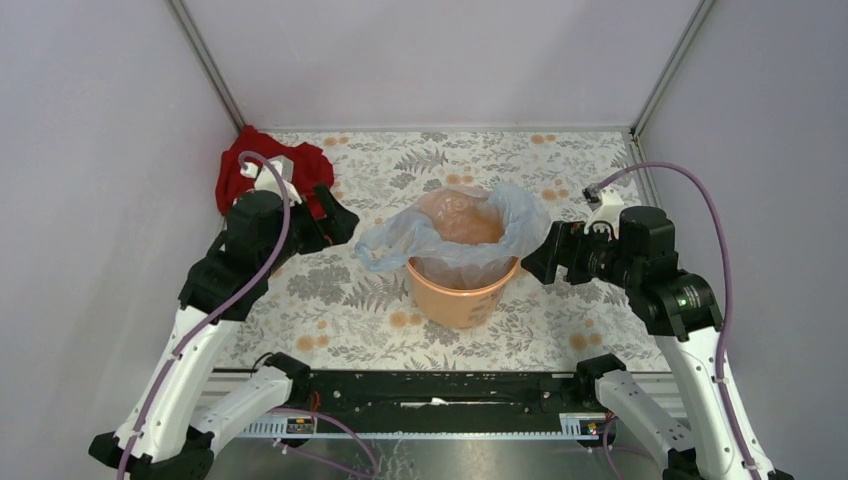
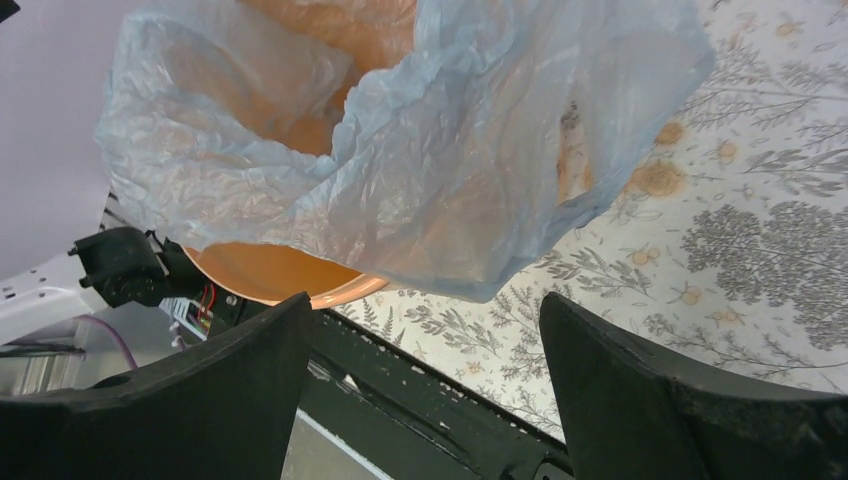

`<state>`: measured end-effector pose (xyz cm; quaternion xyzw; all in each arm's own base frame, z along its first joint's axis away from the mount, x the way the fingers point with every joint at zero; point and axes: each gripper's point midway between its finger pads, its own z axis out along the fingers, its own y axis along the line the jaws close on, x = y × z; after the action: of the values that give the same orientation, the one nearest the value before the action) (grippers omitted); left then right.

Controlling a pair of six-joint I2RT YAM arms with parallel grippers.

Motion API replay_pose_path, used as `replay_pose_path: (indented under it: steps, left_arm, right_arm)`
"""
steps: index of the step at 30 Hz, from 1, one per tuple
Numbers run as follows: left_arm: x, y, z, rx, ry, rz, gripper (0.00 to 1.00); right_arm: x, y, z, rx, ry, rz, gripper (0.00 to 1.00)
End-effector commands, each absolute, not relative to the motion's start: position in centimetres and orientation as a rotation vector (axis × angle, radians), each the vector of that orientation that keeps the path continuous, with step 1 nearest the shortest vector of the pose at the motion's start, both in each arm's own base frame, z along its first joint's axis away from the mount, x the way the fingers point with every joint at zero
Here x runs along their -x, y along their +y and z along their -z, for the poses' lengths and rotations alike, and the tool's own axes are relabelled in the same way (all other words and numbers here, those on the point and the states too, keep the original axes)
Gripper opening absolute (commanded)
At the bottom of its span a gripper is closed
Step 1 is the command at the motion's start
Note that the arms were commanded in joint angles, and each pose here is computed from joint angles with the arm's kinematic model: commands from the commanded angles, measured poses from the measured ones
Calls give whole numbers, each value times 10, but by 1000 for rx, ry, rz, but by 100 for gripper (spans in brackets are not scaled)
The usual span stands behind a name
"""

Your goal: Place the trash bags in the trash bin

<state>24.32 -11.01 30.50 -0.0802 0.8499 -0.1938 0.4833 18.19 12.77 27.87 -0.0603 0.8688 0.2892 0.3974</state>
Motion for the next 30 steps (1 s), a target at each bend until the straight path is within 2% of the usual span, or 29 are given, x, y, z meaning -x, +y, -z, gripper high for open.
replay_pose_path:
  steps: [1,9,11,13,14,18,21,25,26,30]
  left_arm:
    - [-228,-159,-304,170,2095,833,99]
    - [-200,-198,-269,119,2146,1174,98]
    - [-197,-197,-262,128,2155,1172,93]
    - [-197,-195,-254,140,2166,1160,82]
    - [-196,-195,-250,141,2172,1159,71]
    - [-198,-193,-238,140,2203,1128,41]
    - [-197,-189,-227,153,2233,1084,26]
    - [-191,-185,-217,151,2273,1060,15]
    - [-188,-184,-216,151,2282,1053,13]
    - [-181,-177,-205,173,2314,1023,7]
  right_arm:
    - [-181,140,-274,216,2170,-817,90]
    - [-203,137,-255,134,2146,-776,90]
    - [-207,140,-255,146,2107,-789,88]
    - [-208,144,-253,165,2085,-815,80]
    - [-207,146,-252,178,2078,-827,74]
    - [-203,149,-254,196,2045,-860,45]
    - [-199,150,-261,215,2024,-872,27]
    - [-192,148,-263,205,2071,-864,3]
    - [-188,147,-261,203,2097,-868,0]
    - [-164,149,-253,211,2201,-920,0]
